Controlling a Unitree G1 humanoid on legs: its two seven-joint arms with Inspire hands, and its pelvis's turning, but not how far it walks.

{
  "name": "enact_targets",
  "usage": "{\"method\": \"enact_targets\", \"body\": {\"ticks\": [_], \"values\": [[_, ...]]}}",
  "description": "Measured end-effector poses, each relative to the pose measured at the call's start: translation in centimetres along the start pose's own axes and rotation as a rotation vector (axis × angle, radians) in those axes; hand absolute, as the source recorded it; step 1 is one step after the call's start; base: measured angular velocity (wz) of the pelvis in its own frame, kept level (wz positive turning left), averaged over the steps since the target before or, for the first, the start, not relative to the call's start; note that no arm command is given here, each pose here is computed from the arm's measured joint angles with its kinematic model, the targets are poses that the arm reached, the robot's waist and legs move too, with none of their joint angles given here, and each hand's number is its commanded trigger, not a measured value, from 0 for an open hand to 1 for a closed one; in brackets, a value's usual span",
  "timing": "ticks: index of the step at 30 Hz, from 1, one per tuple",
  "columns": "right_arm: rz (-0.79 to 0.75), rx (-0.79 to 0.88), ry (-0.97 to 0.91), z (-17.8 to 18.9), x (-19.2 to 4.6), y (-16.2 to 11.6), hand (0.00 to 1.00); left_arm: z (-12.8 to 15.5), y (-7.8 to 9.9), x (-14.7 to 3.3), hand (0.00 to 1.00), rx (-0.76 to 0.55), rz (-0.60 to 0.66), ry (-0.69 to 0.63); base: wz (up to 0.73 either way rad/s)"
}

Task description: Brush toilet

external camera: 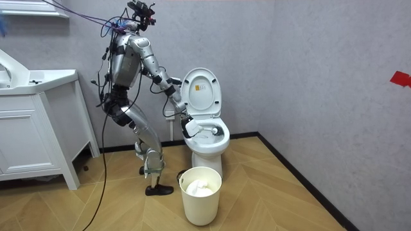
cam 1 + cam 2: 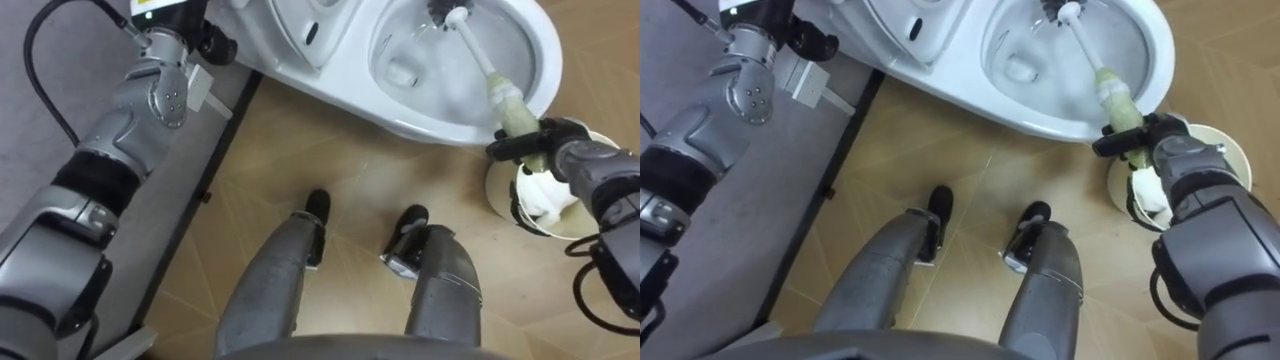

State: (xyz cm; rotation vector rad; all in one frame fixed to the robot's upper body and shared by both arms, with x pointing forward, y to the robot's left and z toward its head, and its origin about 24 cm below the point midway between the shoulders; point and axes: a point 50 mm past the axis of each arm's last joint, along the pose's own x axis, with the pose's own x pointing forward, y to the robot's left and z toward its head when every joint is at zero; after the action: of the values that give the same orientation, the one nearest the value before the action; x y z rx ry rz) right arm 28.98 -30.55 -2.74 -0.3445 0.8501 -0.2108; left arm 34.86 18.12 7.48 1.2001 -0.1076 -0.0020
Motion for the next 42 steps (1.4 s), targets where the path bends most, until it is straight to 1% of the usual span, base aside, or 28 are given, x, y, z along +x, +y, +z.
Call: {"method": "enact_targets", "body": {"ticks": [4, 7, 9, 10, 12, 13, 14, 15, 18, 21, 26, 31, 34, 37, 39, 40, 42], "values": [[-0.003, -0.004, 0.004, 0.0, 0.0, -0.1, 1.00, 0.0, 0.0, 0.0, 0.00, 0.035, -0.004, -0.001, -0.03], [-0.017, -0.087, -0.005, 0.5, 0.0, -0.3, 1.00, -0.1, -0.1, -0.1, 0.00, 0.035, -0.007, 0.008, -0.09], [-0.045, -0.237, -0.010, 1.0, -0.1, -0.7, 1.00, -0.2, -0.1, 0.0, 0.00, 0.034, -0.010, 0.012, -0.04], [-0.054, -0.285, -0.013, 1.2, -0.1, -0.8, 1.00, -0.2, -0.1, 0.0, 0.00, 0.033, -0.010, 0.014, -0.03], [-0.092, -0.496, -0.021, 2.2, -0.2, -1.3, 1.00, -0.3, -0.1, 0.0, 0.00, 0.031, -0.017, 0.018, 0.00], [-0.102, -0.547, -0.024, 2.5, -0.3, -1.4, 1.00, -0.4, -0.2, 0.0, 0.00, 0.029, -0.019, 0.019, -0.06], [-0.120, -0.661, -0.028, 2.9, -0.3, -1.4, 1.00, -0.5, -0.4, -0.2, 0.00, 0.032, -0.029, 0.023, -0.07], [-0.127, -0.713, -0.029, 3.1, -0.3, -1.4, 1.00, -0.5, -0.5, -0.1, 0.00, 0.034, -0.032, 0.022, -0.07], [-0.167, -1.045, -0.055, 4.1, -0.4, -0.9, 1.00, -0.1, -0.6, 0.1, 0.00, 0.048, -0.040, 0.007, 0.00], [-0.231, -1.205, -0.070, 4.9, -0.7, -1.4, 1.00, 0.3, -0.8, 0.2, 0.00, 0.055, -0.049, -0.012, 0.00], [-0.302, -1.363, -0.079, 5.4, -1.0, -2.6, 1.00, 0.7, -1.1, 0.1, 0.00, 0.053, -0.046, -0.041, 0.01], [-0.335, -1.398, -0.048, 4.3, -1.1, -3.8, 1.00, 1.6, -1.3, 0.1, 0.00, 0.023, -0.037, -0.076, 0.11], [-0.319, -1.307, -0.033, 3.7, -1.0, -4.1, 1.00, 1.7, -1.5, -0.1, 0.00, 0.022, -0.033, -0.082, 0.06], [-0.283, -1.149, 0.004, 1.7, -0.8, -4.3, 1.00, 1.8, -1.5, -0.2, 0.00, 0.018, -0.023, -0.088, 0.09], [-0.263, -0.964, 0.036, 0.4, -0.8, -4.8, 1.00, 2.0, -1.1, -0.2, 0.00, 0.016, 0.009, -0.094, 0.12], [-0.260, -0.920, 0.043, 0.2, -0.8, -4.9, 1.00, 2.0, -1.1, -0.2, 0.00, 0.015, 0.014, -0.094, 0.09], [-0.249, -0.704, 0.040, 0.1, -0.7, -4.8, 1.00, 2.0, -0.7, -0.2, 0.00, 0.007, 0.034, -0.091, 0.02]]}}
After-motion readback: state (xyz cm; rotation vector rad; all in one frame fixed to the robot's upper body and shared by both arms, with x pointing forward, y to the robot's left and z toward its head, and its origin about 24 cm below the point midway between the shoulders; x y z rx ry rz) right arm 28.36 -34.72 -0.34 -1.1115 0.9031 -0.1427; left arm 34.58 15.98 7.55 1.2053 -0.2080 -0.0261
